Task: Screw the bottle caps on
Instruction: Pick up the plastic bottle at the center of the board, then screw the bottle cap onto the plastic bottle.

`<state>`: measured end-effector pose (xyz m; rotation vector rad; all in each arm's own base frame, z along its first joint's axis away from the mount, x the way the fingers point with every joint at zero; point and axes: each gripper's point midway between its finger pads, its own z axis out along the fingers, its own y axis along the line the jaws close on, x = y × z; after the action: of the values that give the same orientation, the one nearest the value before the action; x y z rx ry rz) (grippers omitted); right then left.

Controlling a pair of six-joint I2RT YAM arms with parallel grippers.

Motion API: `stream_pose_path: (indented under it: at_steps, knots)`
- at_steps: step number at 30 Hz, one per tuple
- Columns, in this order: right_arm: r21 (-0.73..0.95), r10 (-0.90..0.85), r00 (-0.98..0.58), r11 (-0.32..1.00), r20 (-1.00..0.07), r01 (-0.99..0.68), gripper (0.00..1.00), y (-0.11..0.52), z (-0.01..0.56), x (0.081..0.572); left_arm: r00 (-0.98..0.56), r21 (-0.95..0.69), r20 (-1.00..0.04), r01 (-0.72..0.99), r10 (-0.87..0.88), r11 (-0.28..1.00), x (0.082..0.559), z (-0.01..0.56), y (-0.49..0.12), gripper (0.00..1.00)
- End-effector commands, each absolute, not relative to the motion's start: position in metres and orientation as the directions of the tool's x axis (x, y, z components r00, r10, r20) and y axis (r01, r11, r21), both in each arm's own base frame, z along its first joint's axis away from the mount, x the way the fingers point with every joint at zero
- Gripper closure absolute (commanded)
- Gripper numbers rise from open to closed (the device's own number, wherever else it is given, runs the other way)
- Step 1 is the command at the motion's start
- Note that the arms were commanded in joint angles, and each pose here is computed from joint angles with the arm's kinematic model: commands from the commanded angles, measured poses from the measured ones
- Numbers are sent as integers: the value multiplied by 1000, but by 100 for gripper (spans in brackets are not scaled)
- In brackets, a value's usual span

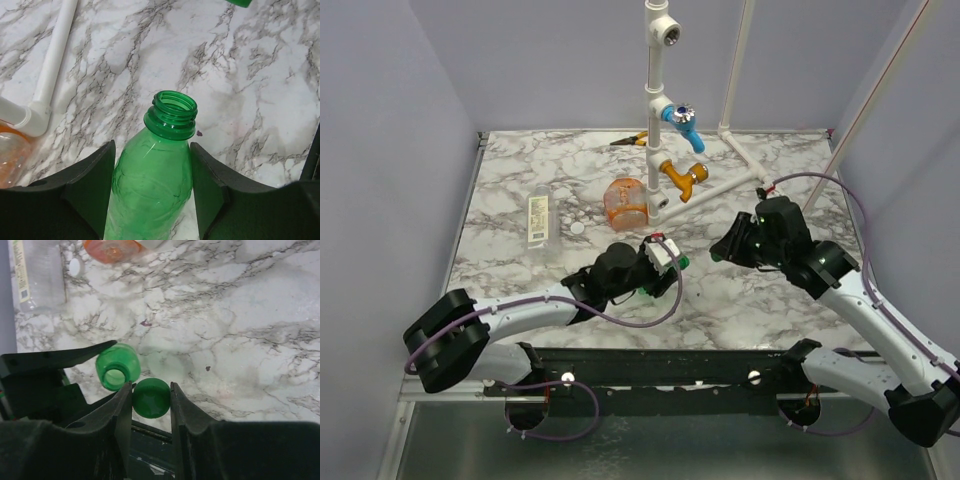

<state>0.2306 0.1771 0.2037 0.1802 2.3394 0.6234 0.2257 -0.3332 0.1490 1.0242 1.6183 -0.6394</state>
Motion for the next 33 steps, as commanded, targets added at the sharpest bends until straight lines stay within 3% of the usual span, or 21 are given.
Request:
stream_pose_path:
  at_steps: [1, 33]
  knots:
    - [500, 225, -799, 860, -558, -106, 69, 190, 214, 218, -72, -2, -990, 861, 119, 508, 218, 178, -347, 84]
    - [528, 212, -856, 845, -471, -81, 74, 207, 209, 219, -1, 4, -1000, 907, 12, 422, 205, 178, -388, 85]
